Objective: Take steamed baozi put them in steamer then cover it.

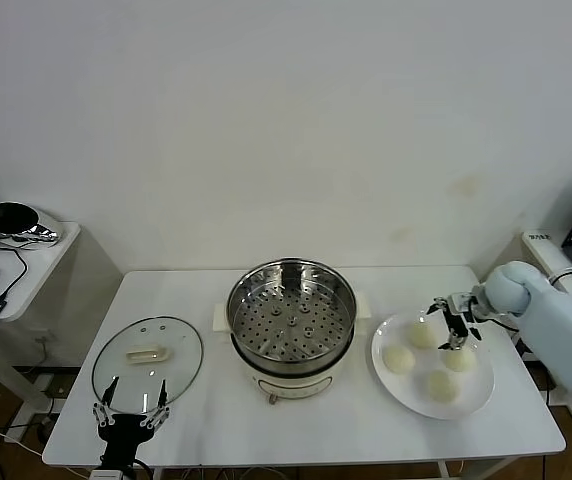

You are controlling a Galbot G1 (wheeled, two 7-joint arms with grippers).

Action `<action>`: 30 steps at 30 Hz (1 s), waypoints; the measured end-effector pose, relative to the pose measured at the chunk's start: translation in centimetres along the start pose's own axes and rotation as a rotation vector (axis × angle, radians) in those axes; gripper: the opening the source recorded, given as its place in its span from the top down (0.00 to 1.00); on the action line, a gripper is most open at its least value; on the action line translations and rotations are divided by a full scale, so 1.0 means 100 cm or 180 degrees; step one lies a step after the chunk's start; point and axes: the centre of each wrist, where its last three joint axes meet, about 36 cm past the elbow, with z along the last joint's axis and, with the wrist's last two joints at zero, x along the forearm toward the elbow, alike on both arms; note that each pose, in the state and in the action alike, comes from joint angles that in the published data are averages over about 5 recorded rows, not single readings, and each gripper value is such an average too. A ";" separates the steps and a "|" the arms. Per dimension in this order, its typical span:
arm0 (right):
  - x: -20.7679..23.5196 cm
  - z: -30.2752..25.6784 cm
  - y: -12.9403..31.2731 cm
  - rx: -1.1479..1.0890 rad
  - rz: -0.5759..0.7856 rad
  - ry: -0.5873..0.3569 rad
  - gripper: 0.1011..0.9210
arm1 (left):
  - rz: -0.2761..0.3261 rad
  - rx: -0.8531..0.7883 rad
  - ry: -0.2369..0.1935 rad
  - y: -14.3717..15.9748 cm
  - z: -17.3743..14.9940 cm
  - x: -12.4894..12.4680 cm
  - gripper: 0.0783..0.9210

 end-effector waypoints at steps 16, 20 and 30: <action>-0.025 -0.014 -0.016 -0.0054 -0.0166 0.0128 0.18 | -0.0036 -0.0029 -0.0012 0.005 0.000 -0.001 0.12; -0.027 -0.015 -0.017 -0.0062 -0.0191 0.0150 0.25 | -0.0046 -0.0034 -0.0018 0.007 -0.001 -0.001 0.12; -0.026 -0.016 -0.017 -0.0064 -0.0223 0.0150 0.37 | -0.0050 -0.0037 -0.0031 0.008 -0.001 0.002 0.12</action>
